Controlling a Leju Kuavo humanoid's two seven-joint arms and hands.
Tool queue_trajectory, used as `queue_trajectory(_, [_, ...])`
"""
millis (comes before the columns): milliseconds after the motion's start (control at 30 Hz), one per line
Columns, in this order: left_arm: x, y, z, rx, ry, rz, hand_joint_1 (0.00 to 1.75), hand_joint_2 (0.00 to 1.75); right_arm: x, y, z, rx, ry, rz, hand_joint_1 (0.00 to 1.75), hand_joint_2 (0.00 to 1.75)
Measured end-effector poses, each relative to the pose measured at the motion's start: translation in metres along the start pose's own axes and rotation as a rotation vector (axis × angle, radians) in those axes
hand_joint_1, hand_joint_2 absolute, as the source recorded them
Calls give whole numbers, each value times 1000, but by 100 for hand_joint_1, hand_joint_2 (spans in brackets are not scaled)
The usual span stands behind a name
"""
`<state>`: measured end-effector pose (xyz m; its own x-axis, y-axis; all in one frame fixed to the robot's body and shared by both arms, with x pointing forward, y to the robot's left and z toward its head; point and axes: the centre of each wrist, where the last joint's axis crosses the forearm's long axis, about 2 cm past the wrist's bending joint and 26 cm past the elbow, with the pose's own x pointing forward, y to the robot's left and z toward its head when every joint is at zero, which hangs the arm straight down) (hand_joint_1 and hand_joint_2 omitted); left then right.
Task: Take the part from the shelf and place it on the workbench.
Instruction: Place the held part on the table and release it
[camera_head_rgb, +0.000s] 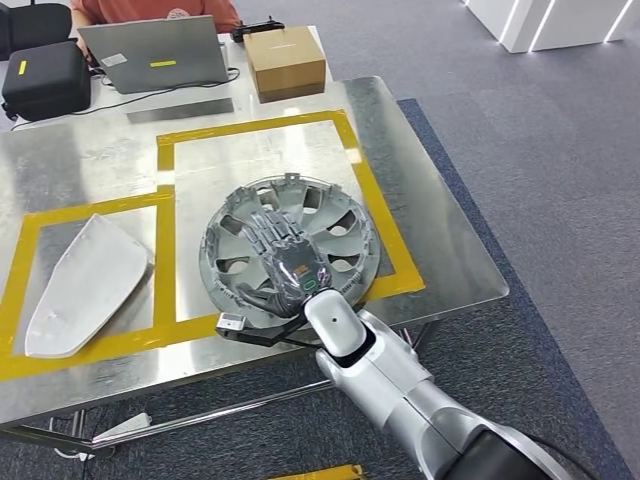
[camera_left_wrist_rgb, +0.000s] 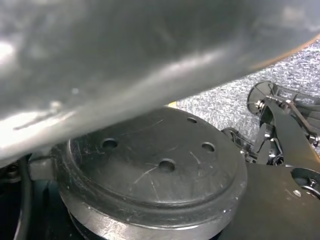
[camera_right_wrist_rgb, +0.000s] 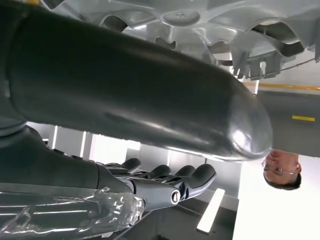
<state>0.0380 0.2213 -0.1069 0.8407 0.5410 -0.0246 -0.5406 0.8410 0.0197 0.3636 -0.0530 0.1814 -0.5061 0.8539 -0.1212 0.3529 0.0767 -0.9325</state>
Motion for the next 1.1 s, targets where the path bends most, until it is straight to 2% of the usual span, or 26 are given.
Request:
queue_trajectory(400, [1,1,0,-6,3,29,0,0,-5,-2,3,-46,59,18,0,0])
queue_trajectory(1100, [2,0,0,-18,10,37,0,0,-7,0,9,-43,52,41,0,0])
